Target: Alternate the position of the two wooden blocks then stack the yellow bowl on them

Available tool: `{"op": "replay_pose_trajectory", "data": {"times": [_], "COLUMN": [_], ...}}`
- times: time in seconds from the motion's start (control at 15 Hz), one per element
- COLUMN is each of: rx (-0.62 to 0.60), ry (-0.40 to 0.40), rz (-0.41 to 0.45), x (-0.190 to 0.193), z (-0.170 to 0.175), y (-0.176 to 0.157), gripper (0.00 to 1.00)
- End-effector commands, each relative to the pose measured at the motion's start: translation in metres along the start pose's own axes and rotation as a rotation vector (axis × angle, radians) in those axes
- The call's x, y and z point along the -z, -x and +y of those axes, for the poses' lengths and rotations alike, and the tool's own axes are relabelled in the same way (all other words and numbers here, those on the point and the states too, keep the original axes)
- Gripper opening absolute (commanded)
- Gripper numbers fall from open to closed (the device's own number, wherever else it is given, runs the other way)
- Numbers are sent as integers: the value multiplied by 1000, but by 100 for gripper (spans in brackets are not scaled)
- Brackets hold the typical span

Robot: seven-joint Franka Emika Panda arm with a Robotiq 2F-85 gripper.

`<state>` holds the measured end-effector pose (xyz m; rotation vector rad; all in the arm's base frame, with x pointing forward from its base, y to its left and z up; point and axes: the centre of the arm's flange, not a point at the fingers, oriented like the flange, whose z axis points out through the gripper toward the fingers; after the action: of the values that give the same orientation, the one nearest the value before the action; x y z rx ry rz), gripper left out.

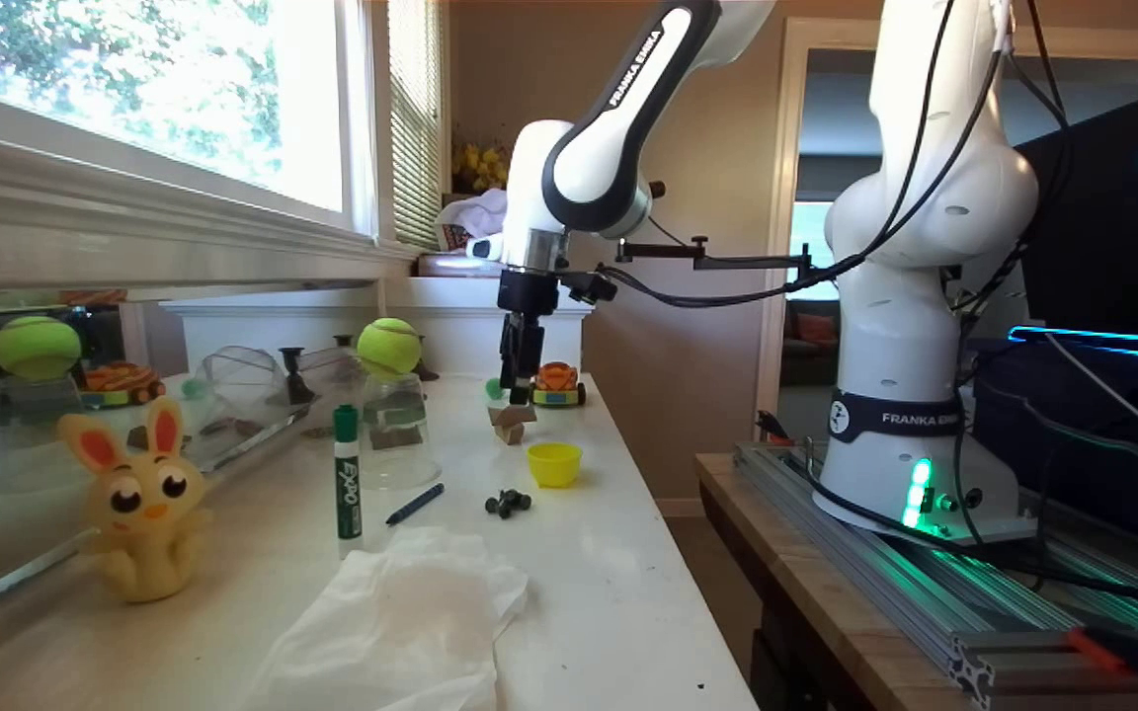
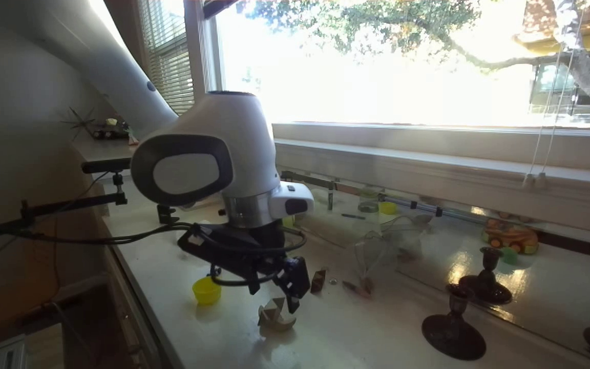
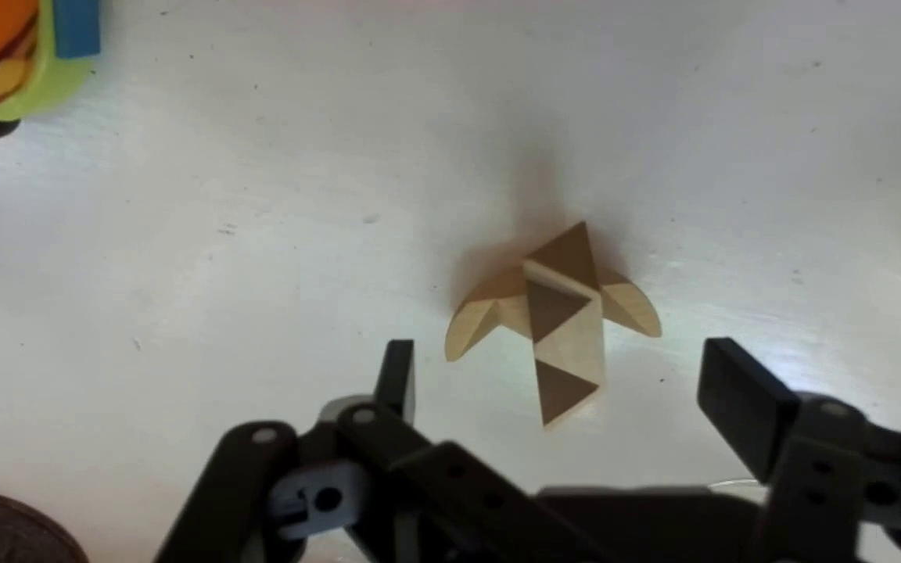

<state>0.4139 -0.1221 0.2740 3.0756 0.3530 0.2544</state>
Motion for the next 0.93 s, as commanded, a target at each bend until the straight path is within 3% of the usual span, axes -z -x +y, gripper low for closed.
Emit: {"op": "replay_pose_trajectory", "data": {"times": [0.0,0.2,0.47,0.53,0.87], "rx": [-76,-154,-266,-216,-250], "ry": [61,56,32,32,39], "rz": [16,-32,-180,-126,-178], "x": [39,52,59,42,44], "z": [-18,-46,-83,-68,-83], "y": [-13,-29,-36,-32,-35], "gripper": [100,100,100,100,100]}}
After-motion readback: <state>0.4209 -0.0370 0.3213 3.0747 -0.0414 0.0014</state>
